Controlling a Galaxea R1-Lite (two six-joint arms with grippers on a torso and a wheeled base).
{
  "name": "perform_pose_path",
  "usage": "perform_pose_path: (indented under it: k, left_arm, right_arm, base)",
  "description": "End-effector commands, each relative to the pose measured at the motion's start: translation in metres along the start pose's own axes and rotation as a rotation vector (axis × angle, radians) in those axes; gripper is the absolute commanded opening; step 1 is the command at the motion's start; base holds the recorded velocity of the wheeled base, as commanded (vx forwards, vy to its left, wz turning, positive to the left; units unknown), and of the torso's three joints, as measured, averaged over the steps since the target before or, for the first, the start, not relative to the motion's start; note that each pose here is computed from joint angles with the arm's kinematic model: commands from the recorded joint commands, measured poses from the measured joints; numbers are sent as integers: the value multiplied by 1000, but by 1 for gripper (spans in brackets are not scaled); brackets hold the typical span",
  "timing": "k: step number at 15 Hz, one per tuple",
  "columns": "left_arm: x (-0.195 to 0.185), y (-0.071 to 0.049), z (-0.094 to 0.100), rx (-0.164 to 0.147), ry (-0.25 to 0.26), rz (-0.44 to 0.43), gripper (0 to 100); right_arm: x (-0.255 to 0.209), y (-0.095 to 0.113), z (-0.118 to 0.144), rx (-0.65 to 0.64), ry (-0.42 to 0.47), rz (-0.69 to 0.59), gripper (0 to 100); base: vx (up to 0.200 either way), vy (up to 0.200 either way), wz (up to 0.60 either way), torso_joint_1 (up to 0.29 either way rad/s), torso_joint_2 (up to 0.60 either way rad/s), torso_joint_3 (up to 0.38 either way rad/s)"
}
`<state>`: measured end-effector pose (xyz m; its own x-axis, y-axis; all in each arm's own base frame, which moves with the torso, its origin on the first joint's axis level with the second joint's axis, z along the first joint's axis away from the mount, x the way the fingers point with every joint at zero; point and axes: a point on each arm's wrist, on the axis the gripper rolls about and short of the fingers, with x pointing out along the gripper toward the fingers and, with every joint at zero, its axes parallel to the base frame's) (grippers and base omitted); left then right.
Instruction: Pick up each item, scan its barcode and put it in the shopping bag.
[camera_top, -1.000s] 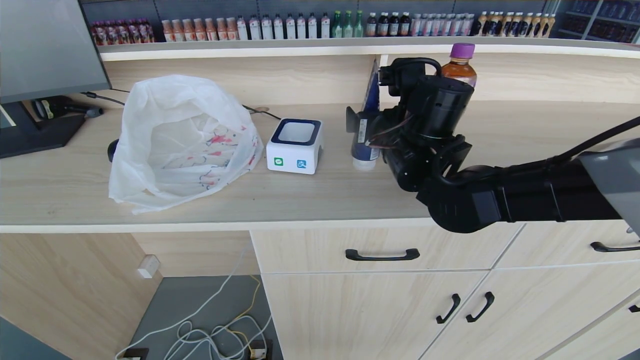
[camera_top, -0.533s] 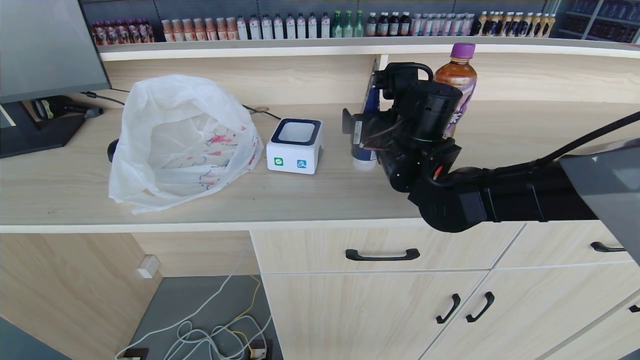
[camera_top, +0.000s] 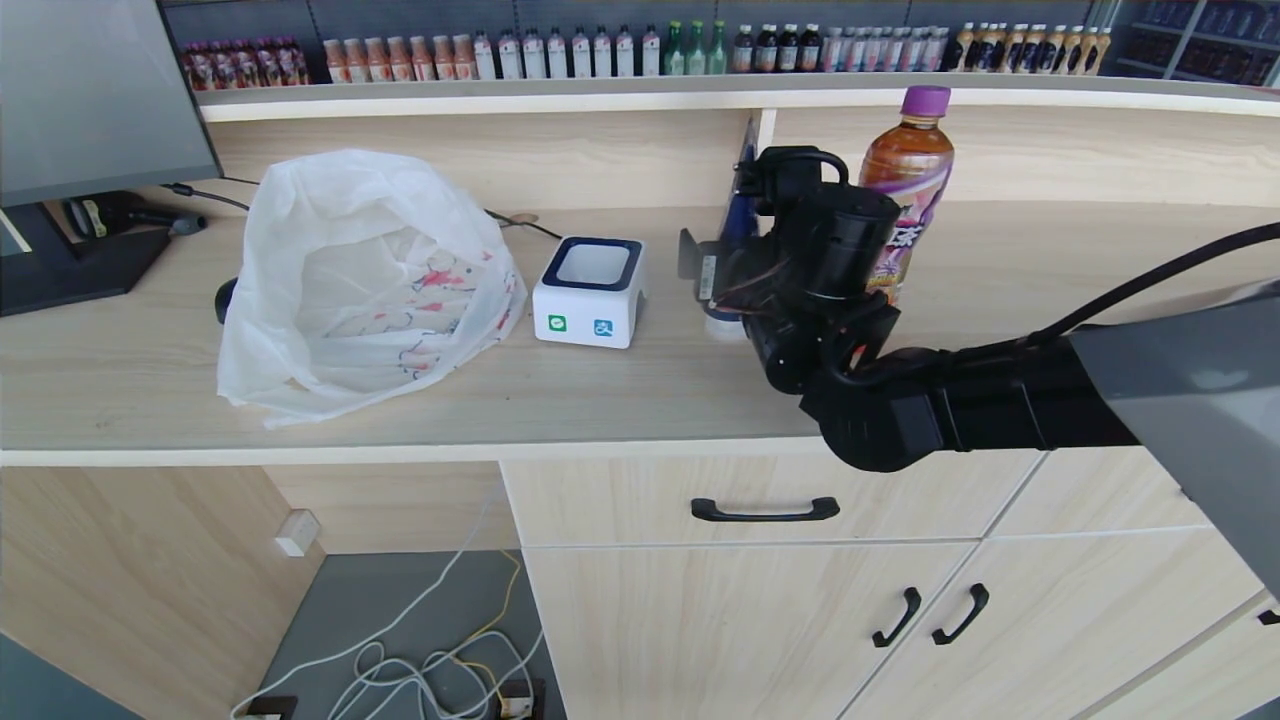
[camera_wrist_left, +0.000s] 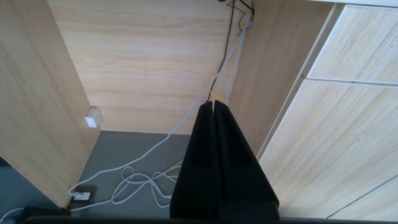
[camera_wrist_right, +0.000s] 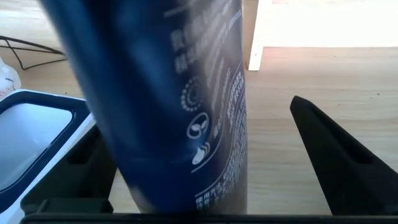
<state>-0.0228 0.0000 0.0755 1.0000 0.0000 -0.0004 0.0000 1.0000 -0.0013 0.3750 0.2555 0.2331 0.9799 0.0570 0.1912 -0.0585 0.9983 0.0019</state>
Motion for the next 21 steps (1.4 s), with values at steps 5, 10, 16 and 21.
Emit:
perform_pose_path:
  k: [5, 10, 16, 21]
  left_arm:
    - [0, 0, 0, 0, 0, 0, 0]
    - [0, 0, 0, 0, 0, 0, 0]
    - [0, 0, 0, 0, 0, 0, 0]
    - [0, 0, 0, 0, 0, 0, 0]
  right_arm:
    - [3, 2, -6, 7, -9, -2, 0]
    - [4, 1, 0, 24, -40, -9, 0]
    - [1, 2, 6, 52, -88, -13, 0]
    - [-21, 14, 39, 93, -147, 27, 0]
  base:
    - [0, 0, 0, 0, 0, 0]
    - [0, 0, 0, 0, 0, 0]
    - [0, 0, 0, 0, 0, 0]
    - [0, 0, 0, 0, 0, 0]
